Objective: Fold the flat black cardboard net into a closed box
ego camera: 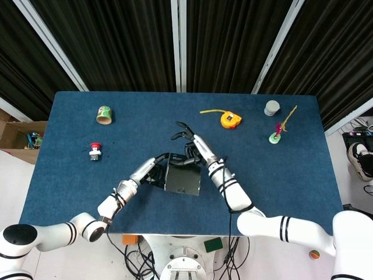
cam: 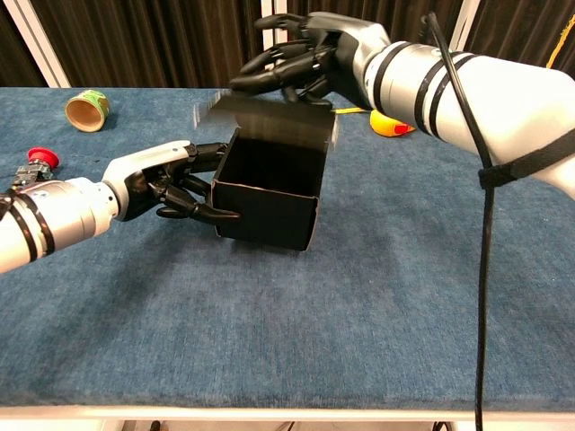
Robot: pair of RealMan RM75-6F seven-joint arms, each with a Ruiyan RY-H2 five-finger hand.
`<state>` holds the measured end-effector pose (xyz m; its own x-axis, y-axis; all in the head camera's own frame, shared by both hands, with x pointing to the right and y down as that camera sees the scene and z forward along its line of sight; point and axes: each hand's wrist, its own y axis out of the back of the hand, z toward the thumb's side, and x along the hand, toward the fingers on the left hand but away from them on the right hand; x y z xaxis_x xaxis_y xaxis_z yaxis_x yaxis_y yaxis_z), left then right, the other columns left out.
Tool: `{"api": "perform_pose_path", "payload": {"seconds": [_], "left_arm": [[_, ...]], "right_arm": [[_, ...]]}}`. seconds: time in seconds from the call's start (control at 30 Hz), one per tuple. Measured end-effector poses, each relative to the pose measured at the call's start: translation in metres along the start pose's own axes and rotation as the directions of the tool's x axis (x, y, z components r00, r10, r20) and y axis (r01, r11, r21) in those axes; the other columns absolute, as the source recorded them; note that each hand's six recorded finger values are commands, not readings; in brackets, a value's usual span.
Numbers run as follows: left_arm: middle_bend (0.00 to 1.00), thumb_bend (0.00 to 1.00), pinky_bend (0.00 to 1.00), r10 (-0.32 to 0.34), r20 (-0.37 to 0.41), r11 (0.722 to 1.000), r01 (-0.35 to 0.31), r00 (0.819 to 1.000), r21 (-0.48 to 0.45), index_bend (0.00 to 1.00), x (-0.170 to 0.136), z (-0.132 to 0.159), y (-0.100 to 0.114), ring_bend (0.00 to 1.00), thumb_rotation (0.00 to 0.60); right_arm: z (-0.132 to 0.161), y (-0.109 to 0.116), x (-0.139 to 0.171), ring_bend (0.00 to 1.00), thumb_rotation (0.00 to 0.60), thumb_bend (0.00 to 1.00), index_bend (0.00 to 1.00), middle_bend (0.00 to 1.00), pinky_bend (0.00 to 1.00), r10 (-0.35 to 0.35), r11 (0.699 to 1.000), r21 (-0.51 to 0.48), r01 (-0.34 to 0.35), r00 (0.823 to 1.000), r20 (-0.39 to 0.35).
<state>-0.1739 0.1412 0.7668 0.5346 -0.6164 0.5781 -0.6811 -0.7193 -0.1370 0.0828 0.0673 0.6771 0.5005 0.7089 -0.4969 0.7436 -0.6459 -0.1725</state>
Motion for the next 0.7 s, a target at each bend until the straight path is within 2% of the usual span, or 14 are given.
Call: {"api": "perform_pose_path", "payload": {"seconds": [0.1, 0.2, 0.33, 0.43, 0.53, 0.7], "left_arm": [[0.46, 0.1, 1.0, 0.037, -0.042, 0.999, -0.037, 0.998, -0.006, 0.42, 0.004, -0.007, 0.003, 0.68, 0.6], [0.44, 0.1, 1.0, 0.077, -0.08, 0.997, -0.079, 0.994, -0.026, 0.4, 0.006, -0.014, 0.006, 0.68, 0.6], [0.39, 0.1, 1.0, 0.119, -0.112, 0.992, -0.123, 0.986, -0.027, 0.33, 0.008, -0.021, 0.009, 0.69, 0.6], [0.31, 0.09, 1.0, 0.137, -0.123, 0.99, -0.138, 0.983, 0.0, 0.22, 0.007, -0.024, 0.01, 0.68, 0.6], [0.25, 0.09, 1.0, 0.148, -0.124, 0.989, -0.143, 0.981, 0.043, 0.14, 0.005, -0.026, 0.012, 0.68, 0.6], [0.22, 0.09, 1.0, 0.172, -0.117, 0.981, -0.159, 0.978, 0.111, 0.09, -0.001, -0.027, 0.015, 0.68, 0.596]], "right_arm": [[0.004, -0.011, 0.006, 0.76, 0.6, 0.0, 0.15, 0.33, 1.0, 0.05, 0.993, 0.109, -0.05, 0.999, -0.004], [0.005, -0.02, 0.012, 0.76, 0.6, 0.0, 0.17, 0.33, 1.0, 0.09, 0.966, 0.244, -0.087, 0.996, 0.002], [0.003, -0.028, 0.015, 0.76, 0.6, 0.0, 0.2, 0.33, 1.0, 0.103, 0.896, 0.432, -0.1, 0.995, 0.017], [0.002, -0.032, 0.016, 0.76, 0.6, 0.0, 0.21, 0.33, 1.0, 0.095, 0.84, 0.534, -0.097, 0.995, 0.031], [0.0, -0.037, 0.015, 0.76, 0.6, 0.0, 0.22, 0.33, 1.0, 0.08, 0.789, 0.607, -0.089, 0.996, 0.042], [-0.003, -0.045, 0.014, 0.76, 0.6, 0.0, 0.26, 0.33, 1.0, 0.057, 0.739, 0.67, -0.078, 0.997, 0.053]]}}
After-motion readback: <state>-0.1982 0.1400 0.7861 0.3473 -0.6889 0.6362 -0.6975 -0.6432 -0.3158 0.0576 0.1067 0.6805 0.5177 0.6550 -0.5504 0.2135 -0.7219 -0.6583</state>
